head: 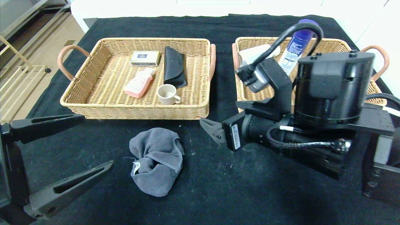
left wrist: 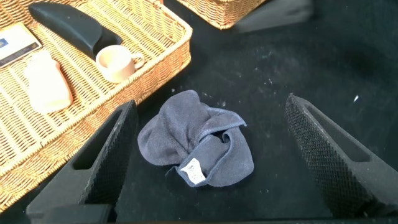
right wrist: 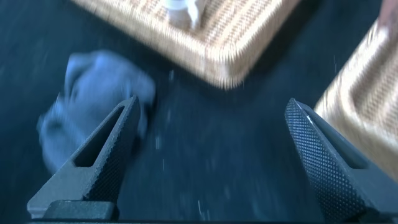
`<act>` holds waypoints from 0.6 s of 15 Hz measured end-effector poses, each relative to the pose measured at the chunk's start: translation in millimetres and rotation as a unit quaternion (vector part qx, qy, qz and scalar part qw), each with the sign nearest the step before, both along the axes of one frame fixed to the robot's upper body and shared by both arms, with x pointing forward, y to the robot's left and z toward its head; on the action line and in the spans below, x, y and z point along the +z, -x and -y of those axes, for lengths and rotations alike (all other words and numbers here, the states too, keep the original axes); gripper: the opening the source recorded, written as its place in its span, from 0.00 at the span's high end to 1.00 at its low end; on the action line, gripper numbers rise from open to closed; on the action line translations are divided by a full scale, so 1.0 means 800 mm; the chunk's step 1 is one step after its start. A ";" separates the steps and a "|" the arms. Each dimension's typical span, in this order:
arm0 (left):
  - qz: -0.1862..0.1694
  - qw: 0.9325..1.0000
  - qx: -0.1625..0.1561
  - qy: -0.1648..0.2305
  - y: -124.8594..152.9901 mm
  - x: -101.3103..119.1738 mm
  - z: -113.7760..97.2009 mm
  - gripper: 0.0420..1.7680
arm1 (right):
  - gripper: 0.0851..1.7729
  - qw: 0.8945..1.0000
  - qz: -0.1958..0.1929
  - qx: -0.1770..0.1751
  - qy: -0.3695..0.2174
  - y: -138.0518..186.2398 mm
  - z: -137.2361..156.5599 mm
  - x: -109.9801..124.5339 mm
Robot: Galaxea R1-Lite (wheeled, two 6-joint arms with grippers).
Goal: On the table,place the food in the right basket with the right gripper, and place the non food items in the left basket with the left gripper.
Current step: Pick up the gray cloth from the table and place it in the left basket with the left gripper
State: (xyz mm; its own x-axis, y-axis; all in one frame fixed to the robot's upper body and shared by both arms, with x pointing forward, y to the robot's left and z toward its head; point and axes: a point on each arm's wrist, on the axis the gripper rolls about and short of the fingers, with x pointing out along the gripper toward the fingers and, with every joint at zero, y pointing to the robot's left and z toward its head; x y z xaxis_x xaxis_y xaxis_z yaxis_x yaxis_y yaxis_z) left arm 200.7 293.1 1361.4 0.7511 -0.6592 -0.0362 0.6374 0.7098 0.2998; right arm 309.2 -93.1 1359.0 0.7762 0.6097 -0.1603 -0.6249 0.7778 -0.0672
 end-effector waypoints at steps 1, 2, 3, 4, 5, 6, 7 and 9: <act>-0.002 1.000 0.000 -0.001 -0.001 -0.001 0.000 0.03 | 0.04 1.000 -0.004 0.008 0.001 0.005 0.016 -0.005; -0.004 1.000 -0.001 -0.003 -0.002 -0.001 0.001 0.03 | 0.04 1.000 -0.004 0.017 0.000 0.010 0.031 -0.011; -0.005 1.000 -0.003 -0.004 -0.004 -0.002 0.002 0.03 | 0.04 1.000 -0.004 0.027 -0.002 0.014 0.047 -0.019; -0.007 1.000 -0.006 -0.004 -0.004 -0.002 0.003 0.03 | 0.04 0.999 0.001 0.038 -0.009 0.017 0.059 -0.024; -0.009 1.000 -0.008 -0.005 -0.005 -0.003 0.004 0.03 | 0.04 0.999 0.003 0.046 -0.012 0.021 0.070 -0.031; -0.011 1.000 -0.012 -0.005 -0.005 -0.004 0.005 0.03 | 0.04 0.998 0.007 0.053 -0.018 0.024 0.081 -0.039; -0.015 1.000 -0.021 -0.006 -0.006 -0.006 0.008 0.03 | 0.04 0.998 0.015 0.058 -0.025 0.026 0.091 -0.044; -0.025 0.999 -0.043 -0.009 -0.006 -0.011 0.015 0.03 | 0.04 0.996 0.033 0.069 -0.044 0.027 0.112 -0.053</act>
State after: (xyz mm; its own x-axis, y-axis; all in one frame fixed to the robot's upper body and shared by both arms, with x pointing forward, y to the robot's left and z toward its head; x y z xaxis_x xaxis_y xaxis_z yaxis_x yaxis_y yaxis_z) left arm 205.6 280.7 1352.8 0.6885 -0.7202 -0.0850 0.7104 0.6462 0.2787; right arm 287.9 -183.0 1316.4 0.6908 0.7210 -0.0540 -0.7231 0.6892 -0.0471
